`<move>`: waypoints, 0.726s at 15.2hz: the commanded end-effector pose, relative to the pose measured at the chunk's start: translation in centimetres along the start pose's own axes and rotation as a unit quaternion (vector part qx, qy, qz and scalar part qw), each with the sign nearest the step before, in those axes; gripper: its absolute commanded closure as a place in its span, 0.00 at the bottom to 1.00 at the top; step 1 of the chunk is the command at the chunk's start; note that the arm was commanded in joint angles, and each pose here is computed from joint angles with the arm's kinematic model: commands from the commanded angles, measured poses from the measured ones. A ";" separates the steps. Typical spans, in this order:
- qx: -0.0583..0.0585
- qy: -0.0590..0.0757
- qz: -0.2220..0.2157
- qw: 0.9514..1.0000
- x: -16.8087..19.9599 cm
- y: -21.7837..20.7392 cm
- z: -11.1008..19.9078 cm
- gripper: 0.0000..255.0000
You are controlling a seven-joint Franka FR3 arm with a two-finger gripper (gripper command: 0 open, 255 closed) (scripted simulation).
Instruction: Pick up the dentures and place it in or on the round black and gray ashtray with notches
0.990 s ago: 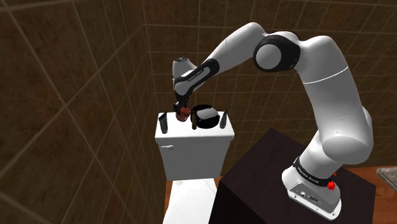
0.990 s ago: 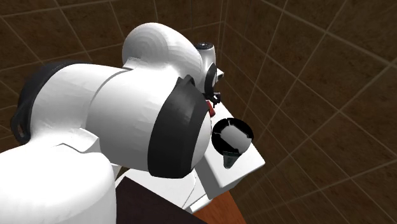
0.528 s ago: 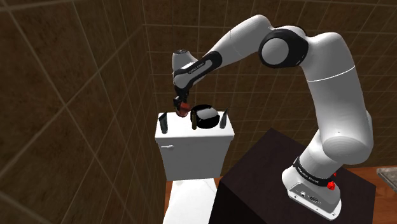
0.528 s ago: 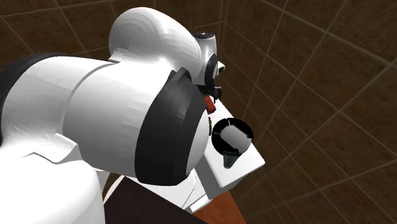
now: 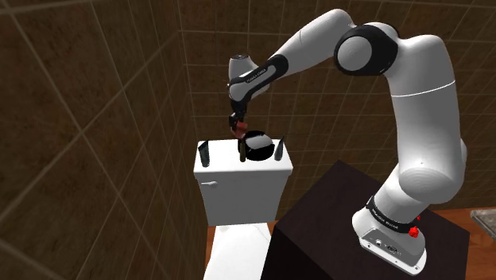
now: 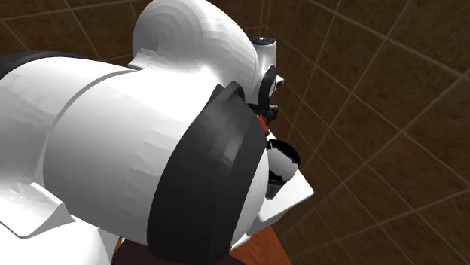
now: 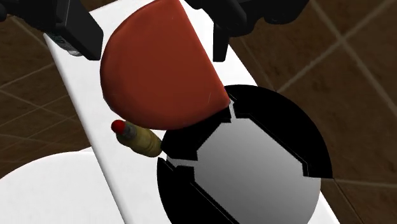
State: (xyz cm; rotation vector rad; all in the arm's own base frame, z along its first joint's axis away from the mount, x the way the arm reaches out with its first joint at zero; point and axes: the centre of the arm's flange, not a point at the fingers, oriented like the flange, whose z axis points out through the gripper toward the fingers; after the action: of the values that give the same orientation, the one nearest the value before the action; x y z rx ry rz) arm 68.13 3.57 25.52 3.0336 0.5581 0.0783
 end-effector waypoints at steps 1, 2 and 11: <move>0.000 0.000 0.000 1.000 -1.3 2.6 -0.4 1.00; 0.000 0.000 0.000 1.000 -1.9 3.7 -0.6 1.00; 0.000 0.000 0.000 1.000 -5.2 9.2 0.7 1.00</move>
State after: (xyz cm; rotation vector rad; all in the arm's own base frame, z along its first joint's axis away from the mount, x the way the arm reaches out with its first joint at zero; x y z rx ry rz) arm 66.62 -6.86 25.67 3.0337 0.5591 0.0776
